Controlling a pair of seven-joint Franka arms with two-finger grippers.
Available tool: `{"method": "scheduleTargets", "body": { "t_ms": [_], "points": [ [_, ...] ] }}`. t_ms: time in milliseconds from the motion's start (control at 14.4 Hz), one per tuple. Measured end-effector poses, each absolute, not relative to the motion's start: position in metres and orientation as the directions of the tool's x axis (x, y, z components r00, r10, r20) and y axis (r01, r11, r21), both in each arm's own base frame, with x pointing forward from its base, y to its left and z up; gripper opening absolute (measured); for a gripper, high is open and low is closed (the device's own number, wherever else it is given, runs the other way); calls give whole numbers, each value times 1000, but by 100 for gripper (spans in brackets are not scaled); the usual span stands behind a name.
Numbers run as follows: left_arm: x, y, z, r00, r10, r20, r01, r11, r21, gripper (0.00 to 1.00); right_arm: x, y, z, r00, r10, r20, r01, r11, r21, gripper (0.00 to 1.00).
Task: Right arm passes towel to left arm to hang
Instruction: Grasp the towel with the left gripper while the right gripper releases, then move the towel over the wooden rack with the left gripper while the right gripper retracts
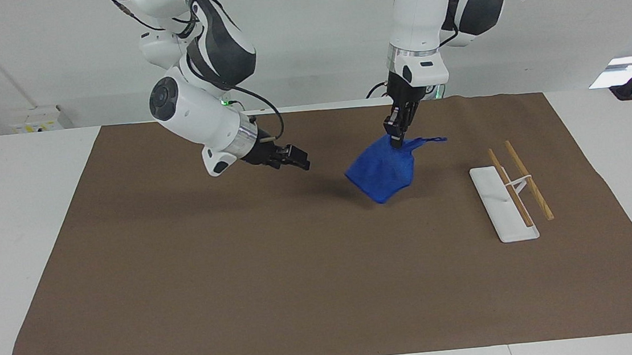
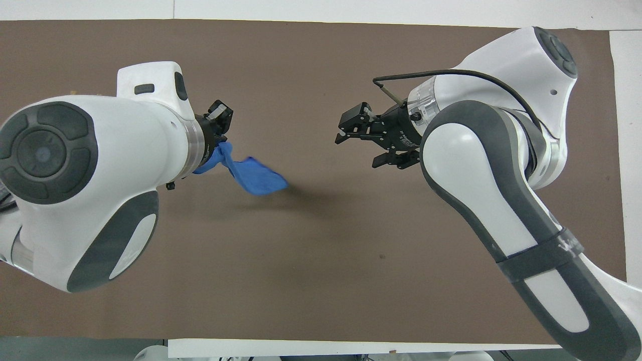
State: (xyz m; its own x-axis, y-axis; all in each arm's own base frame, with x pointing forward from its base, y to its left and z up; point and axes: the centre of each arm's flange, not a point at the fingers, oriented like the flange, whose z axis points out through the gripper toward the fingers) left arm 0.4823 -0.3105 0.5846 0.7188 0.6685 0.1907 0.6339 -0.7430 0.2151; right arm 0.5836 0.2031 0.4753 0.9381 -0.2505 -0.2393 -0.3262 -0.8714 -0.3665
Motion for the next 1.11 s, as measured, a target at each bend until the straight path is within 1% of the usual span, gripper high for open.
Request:
{"method": "scheduleTargets", "body": {
  "t_ms": [139,277,416,486,832,902,971,1110],
  "points": [
    [487,-306,584,762,592,263,568,-806,166,2,597,152,473,971,-188,-146,-224,-928,-297,100],
    [489,-300,580,811,508,289,502,-859,102,2,603,102,482,993,-99,-63,-109,-977,-184,100],
    [497,-286,579,849,423,317,432,-901,44,2,598,68,508,999,-37,-16,-38,-997,-61,100],
    [502,-278,578,857,401,323,415,-910,28,2,591,59,526,1000,-27,-11,-28,-999,-21,100],
    [529,-228,579,846,390,363,425,-905,-21,2,536,28,643,998,-70,-8,-69,-995,66,100],
    [535,-215,578,843,394,366,432,-902,-25,2,528,26,661,997,-75,-11,-74,-994,80,100],
    [541,-200,577,838,405,366,446,-895,-30,2,524,25,669,998,-65,-20,-63,-994,85,100],
    [553,-170,575,819,443,364,487,-873,-36,2,523,22,665,998,-16,-59,-11,-996,89,100]
  ]
}}
